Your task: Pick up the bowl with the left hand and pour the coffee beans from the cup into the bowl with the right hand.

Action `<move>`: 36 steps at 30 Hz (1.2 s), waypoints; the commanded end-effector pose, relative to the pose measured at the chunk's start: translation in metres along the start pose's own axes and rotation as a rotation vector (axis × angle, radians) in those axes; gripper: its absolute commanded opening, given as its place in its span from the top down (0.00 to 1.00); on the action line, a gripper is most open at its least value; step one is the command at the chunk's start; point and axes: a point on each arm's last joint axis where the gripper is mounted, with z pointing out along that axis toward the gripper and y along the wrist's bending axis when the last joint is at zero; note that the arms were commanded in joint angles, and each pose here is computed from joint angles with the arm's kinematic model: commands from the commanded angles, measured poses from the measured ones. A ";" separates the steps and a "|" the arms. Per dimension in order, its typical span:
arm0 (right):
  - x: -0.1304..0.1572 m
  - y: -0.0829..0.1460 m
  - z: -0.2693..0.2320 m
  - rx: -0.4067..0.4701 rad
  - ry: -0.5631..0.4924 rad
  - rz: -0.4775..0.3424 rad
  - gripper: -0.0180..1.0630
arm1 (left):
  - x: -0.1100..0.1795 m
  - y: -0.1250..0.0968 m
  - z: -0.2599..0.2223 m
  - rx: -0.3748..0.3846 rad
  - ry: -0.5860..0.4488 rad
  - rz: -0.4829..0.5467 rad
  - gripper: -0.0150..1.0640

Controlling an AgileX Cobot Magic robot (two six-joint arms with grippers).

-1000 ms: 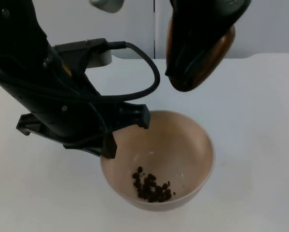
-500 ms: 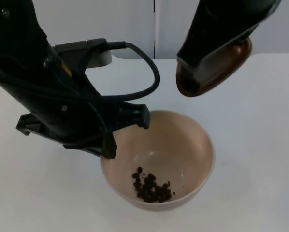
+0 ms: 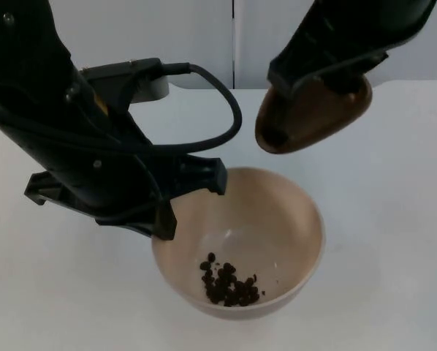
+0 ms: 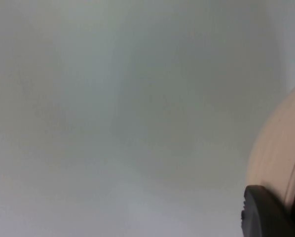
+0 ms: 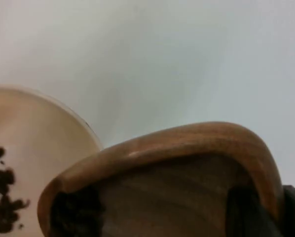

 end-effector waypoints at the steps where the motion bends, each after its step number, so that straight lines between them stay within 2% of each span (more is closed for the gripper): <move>1: 0.000 -0.007 -0.004 -0.039 -0.016 0.025 0.98 | -0.001 -0.003 -0.001 0.011 -0.005 -0.013 0.99; 3: 0.000 -0.011 -0.003 -0.062 -0.009 0.039 0.98 | -0.001 -0.003 -0.001 0.011 -0.005 -0.013 0.99; 7: 0.002 -0.025 0.003 -0.168 0.015 0.097 0.98 | 0.000 -0.003 -0.001 0.011 -0.003 -0.013 0.99; 15: 0.003 -0.041 0.010 -0.245 0.026 0.161 0.98 | -0.001 -0.003 -0.001 0.011 -0.006 -0.013 0.99; 19: 0.004 -0.051 0.013 -0.297 0.019 0.198 0.98 | -0.003 0.000 -0.001 -0.022 -0.025 0.063 0.99; 20: 0.004 -0.053 0.014 -0.297 0.018 0.205 0.98 | -0.003 0.001 -0.001 -0.037 -0.029 0.092 0.99; 28: 0.008 -0.081 0.021 -0.273 0.017 0.276 0.98 | -0.005 0.004 -0.002 -0.050 -0.035 0.105 0.99; 32: 0.012 -0.094 0.026 -0.248 0.019 0.302 0.98 | -0.009 0.011 -0.003 -0.053 -0.057 0.078 0.99; 36: 0.027 -0.106 0.045 -0.224 0.029 0.351 0.98 | -0.017 0.031 -0.003 -0.082 -0.063 0.012 0.99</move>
